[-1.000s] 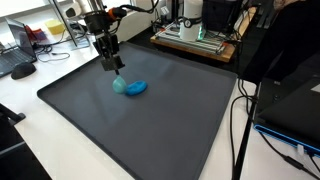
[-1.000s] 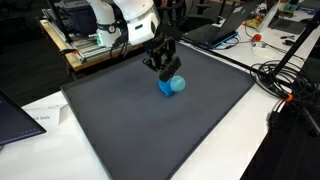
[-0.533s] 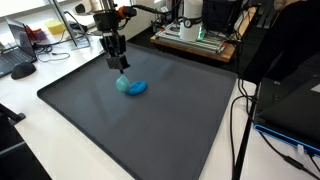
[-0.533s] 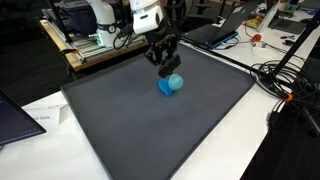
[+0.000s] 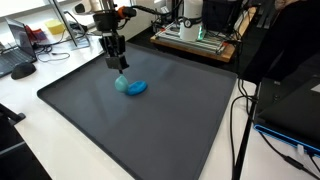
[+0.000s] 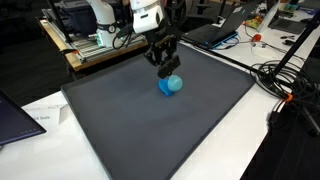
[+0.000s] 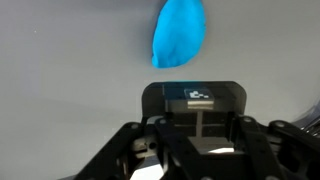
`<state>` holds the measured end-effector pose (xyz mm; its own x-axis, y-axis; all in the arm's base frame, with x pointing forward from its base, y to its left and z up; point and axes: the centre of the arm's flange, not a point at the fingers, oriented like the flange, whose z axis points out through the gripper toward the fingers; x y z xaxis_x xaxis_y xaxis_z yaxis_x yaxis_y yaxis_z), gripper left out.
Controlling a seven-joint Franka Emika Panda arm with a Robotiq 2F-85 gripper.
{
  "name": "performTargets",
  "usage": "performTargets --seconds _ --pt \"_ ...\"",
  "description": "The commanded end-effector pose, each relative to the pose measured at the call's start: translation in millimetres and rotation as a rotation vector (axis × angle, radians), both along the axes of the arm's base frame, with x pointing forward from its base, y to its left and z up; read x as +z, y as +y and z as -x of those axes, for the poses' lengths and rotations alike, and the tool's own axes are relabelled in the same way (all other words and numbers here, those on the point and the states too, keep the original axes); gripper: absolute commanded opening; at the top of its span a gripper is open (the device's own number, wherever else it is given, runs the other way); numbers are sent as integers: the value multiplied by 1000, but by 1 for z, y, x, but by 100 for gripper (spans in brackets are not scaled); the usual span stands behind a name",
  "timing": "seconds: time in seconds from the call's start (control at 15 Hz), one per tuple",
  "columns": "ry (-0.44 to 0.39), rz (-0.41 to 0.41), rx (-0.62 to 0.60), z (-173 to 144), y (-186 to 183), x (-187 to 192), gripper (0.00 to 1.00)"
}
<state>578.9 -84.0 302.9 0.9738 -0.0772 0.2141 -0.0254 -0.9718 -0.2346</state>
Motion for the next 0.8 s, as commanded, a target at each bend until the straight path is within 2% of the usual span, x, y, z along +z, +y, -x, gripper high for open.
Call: performTargets --seconds 0.0,0.53,0.73 --pt "-22 95 -21 12 9 12 22" --pt "-54 263 -67 26 32 35 22" --pt "-53 280 -90 34 38 41 22"
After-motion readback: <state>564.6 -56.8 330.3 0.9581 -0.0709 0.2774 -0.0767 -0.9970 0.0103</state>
